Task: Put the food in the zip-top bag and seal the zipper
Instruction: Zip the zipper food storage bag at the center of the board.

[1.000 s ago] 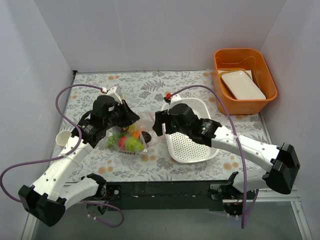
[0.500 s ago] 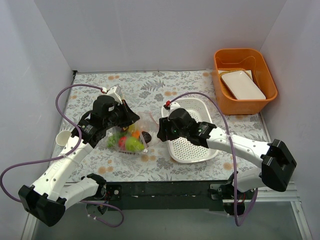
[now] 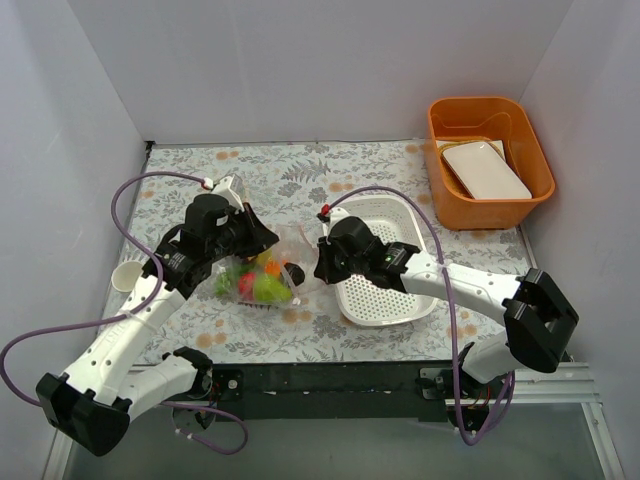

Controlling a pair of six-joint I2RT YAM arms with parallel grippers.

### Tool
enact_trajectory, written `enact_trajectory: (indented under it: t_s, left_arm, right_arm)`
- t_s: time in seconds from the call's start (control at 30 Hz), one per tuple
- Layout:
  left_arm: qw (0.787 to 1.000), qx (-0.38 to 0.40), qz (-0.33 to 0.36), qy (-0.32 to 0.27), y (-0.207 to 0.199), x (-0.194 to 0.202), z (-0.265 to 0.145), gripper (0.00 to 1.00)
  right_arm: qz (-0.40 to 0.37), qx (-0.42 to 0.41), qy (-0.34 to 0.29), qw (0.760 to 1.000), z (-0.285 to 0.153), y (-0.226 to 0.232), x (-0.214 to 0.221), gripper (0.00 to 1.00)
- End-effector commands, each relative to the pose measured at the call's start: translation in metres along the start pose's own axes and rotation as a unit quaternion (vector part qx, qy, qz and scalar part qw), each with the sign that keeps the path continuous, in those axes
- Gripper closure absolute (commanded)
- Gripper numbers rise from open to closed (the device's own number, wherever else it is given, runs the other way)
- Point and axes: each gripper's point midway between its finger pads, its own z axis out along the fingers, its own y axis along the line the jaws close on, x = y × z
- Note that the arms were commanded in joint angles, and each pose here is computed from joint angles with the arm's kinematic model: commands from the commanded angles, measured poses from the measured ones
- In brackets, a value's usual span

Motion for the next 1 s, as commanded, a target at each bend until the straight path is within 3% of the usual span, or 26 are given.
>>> enact_trajectory:
  t_s: [0.0, 0.53, 0.87, 0.97]
  left_arm:
    - [1.000, 0.016, 0.005, 0.009, -0.001, 0.009, -0.001, 1.00]
    - [0.997, 0.061, 0.002, 0.057, -0.012, 0.026, 0.021, 1.00]
    - [0.986, 0.108, -0.014, 0.124, -0.023, 0.050, 0.034, 1.00]
    - [0.983, 0.120, -0.009, 0.137, -0.023, 0.057, 0.035, 0.96]
  right_arm:
    - [-0.007, -0.016, -0.050, 0.999, -0.009, 0.014, -0.040, 0.99]
    - [0.014, -0.016, -0.081, 0.997, -0.011, 0.019, -0.058, 0.99]
    - [0.057, -0.016, -0.096, 0.994, -0.009, 0.010, -0.045, 0.99]
    - [0.060, -0.010, -0.094, 0.994, -0.009, 0.008, -0.044, 0.99]
